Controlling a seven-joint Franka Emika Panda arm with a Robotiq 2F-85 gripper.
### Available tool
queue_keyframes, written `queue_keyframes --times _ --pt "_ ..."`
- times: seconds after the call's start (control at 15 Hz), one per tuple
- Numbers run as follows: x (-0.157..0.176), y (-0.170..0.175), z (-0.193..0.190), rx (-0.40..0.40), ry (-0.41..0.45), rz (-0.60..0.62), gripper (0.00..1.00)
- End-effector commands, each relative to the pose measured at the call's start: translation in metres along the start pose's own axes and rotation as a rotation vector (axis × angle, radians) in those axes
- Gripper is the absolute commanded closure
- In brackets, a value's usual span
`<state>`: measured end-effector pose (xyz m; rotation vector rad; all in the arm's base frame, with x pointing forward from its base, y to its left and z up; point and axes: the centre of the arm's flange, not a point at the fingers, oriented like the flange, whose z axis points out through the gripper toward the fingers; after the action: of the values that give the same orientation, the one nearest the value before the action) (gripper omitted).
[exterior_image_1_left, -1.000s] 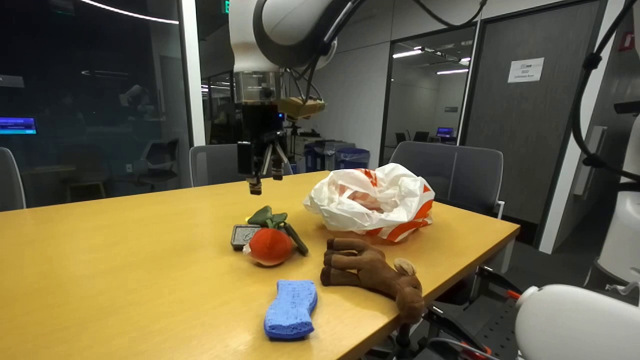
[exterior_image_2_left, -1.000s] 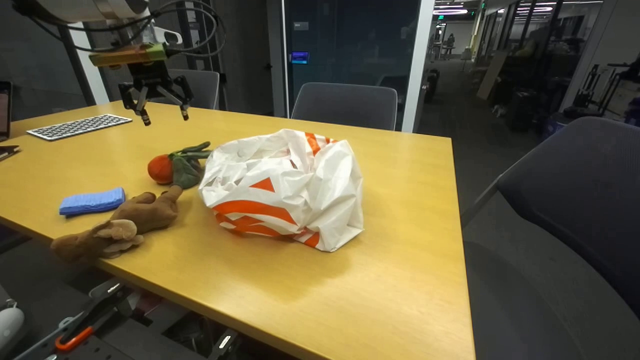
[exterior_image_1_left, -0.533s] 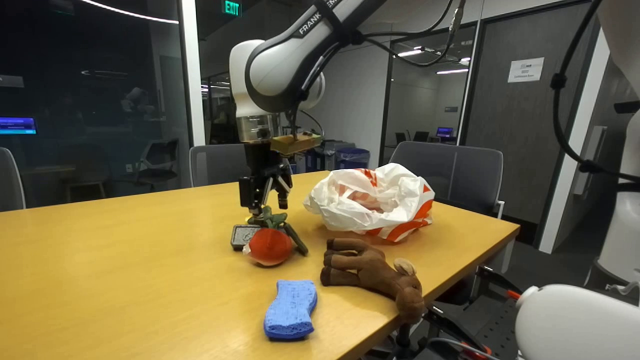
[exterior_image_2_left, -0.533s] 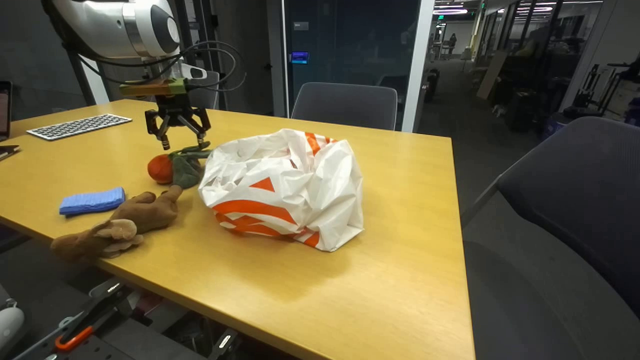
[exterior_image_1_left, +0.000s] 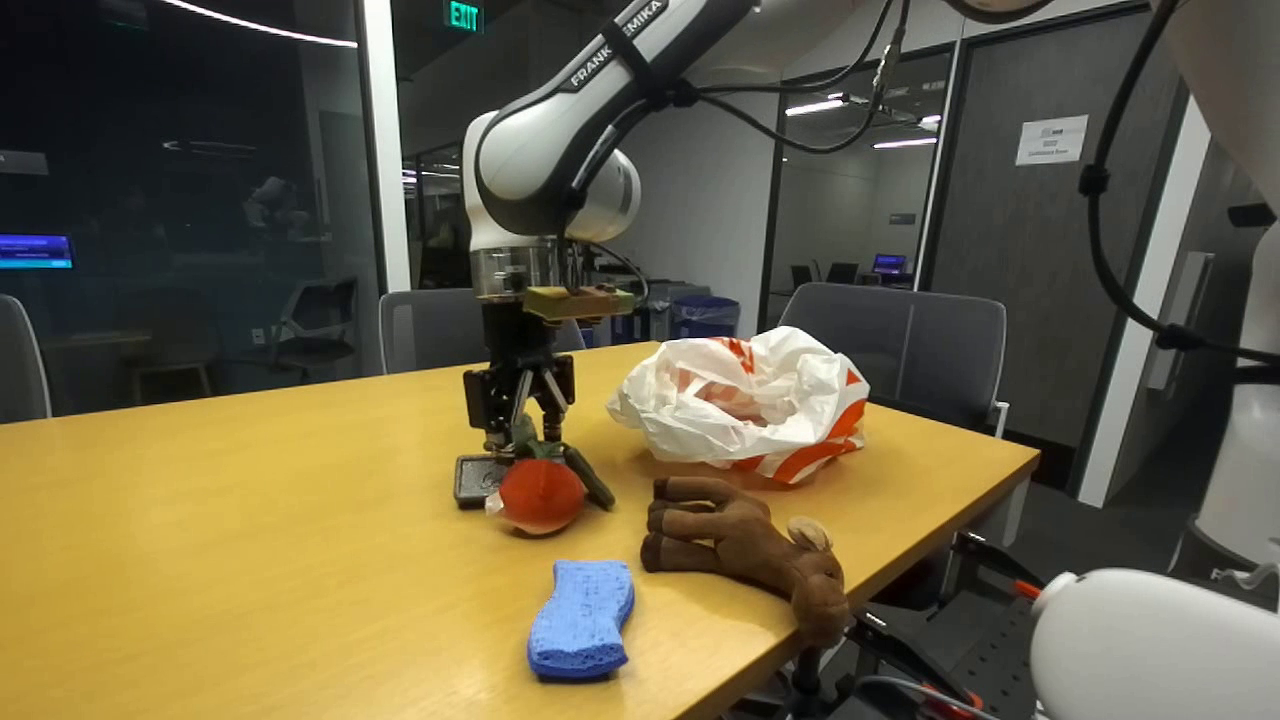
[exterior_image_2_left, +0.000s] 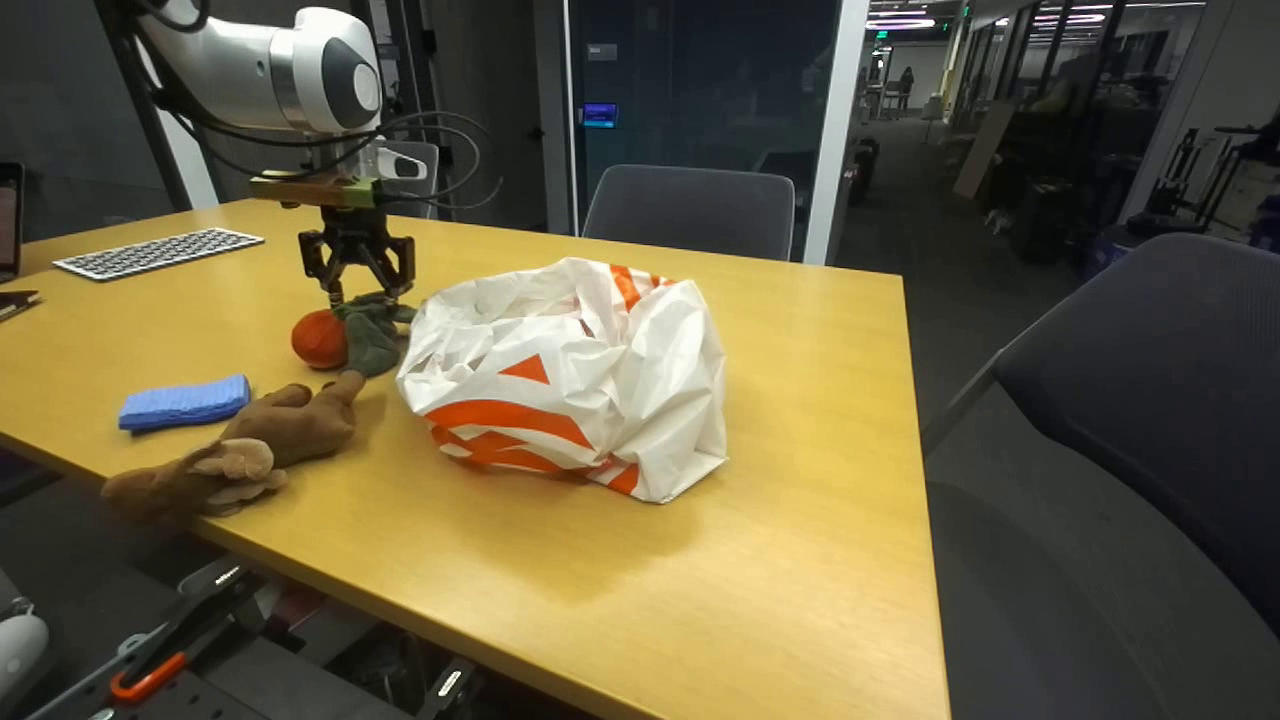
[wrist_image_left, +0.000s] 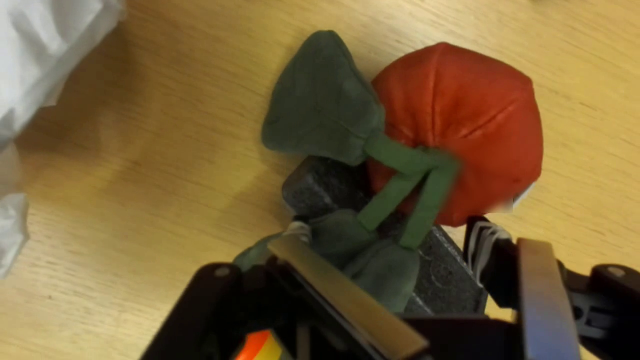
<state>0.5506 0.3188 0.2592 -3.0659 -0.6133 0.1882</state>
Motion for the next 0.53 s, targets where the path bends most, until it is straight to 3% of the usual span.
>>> queue_keyframes --times 0.0,0.4,0.47 --pt "0.0103 -0.0036 -0.0147 0.003 0.041 -0.014 0.51" --pt "0.0151 -0.0027 -0.0167 -0.005 0.038 -0.006 0.95" --pt "0.0150 -0.0029 -0.0175 -0.004 0.040 -0.007 0.99"
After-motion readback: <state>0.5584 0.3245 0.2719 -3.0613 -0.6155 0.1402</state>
